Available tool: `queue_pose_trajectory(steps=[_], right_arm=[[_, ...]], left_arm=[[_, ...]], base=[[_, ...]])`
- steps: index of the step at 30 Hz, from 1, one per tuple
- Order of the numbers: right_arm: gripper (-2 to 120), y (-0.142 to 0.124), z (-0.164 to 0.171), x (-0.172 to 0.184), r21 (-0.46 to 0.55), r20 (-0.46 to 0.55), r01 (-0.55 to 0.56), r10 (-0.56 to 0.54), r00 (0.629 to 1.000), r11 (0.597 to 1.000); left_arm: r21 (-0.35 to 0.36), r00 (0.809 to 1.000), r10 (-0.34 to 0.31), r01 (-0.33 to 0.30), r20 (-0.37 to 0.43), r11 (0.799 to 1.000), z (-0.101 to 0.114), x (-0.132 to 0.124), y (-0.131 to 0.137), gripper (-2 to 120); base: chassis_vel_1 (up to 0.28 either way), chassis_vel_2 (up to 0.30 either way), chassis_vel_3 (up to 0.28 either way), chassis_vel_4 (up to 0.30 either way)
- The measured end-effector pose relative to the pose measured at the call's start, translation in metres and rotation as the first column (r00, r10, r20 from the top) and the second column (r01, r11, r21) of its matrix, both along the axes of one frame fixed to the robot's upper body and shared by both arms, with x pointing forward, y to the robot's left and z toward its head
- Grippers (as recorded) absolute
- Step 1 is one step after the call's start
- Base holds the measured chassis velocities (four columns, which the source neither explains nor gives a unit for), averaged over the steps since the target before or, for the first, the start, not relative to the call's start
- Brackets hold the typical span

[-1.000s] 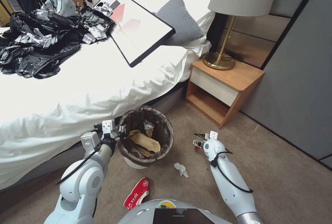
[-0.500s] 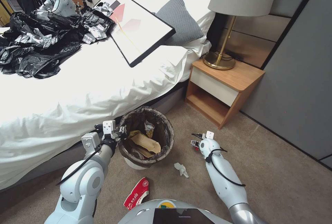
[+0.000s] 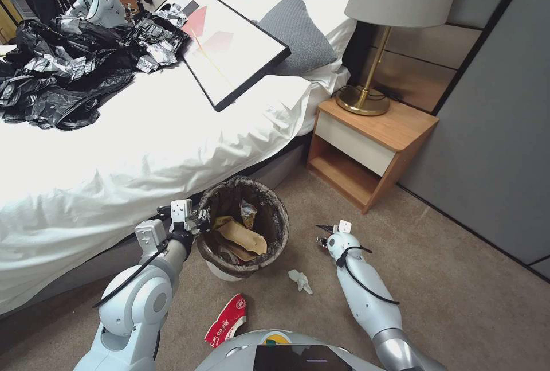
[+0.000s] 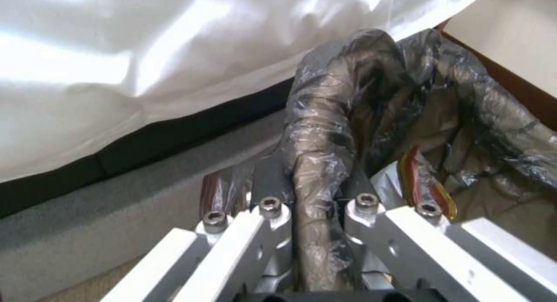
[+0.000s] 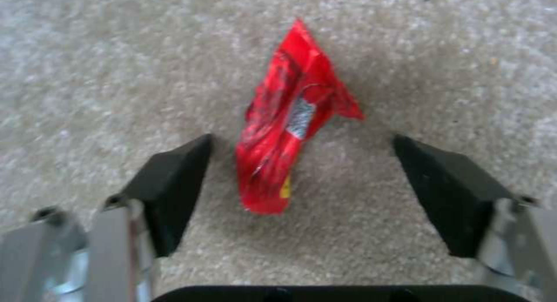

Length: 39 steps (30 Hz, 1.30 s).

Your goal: Pick up the trash bin, then pick up the garbage from the floor and place it into the trash bin.

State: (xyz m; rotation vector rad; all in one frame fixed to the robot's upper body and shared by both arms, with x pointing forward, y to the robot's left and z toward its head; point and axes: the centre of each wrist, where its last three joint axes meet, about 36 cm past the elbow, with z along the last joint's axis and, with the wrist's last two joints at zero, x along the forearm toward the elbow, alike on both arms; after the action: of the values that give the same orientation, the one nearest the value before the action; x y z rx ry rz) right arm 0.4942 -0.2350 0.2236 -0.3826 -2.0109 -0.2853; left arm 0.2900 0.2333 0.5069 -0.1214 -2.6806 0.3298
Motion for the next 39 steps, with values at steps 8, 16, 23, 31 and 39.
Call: queue_pose_trajectory(steps=[8,16,23,31,39], right_arm=[[45,-0.002,-0.002,-0.001,-0.002,0.0,0.007,-0.007,1.0,1.0],[16,-0.002,-0.003,-0.002,0.005,0.004,0.007,-0.007,1.0,1.0],[0,-0.001,-0.004,-0.004,0.012,0.004,0.006,-0.006,1.0,1.0],[0,-0.003,-0.006,-0.008,0.012,-0.001,0.009,-0.009,1.0,1.0],[0,-0.012,0.009,-0.012,0.003,0.031,0.024,-0.024,0.999,1.0]], left_arm=[[0.001,1.0,0.0,0.0,0.002,1.0,0.0,0.0,0.0,5],[0.001,1.0,-0.002,0.002,0.001,1.0,0.0,0.001,0.0,5],[0.001,1.0,-0.003,0.003,0.001,1.0,-0.001,0.001,0.001,5],[0.0,1.0,-0.006,0.006,0.002,1.0,-0.001,0.002,0.001,5],[-0.001,1.0,-0.007,0.007,0.0,1.0,-0.002,0.002,0.001,5]], base=[[0.0,0.0,0.0,0.0],[0.0,0.0,0.0,0.0],[0.0,0.0,0.0,0.0],[0.0,0.0,0.0,0.0],[0.0,0.0,0.0,0.0]])
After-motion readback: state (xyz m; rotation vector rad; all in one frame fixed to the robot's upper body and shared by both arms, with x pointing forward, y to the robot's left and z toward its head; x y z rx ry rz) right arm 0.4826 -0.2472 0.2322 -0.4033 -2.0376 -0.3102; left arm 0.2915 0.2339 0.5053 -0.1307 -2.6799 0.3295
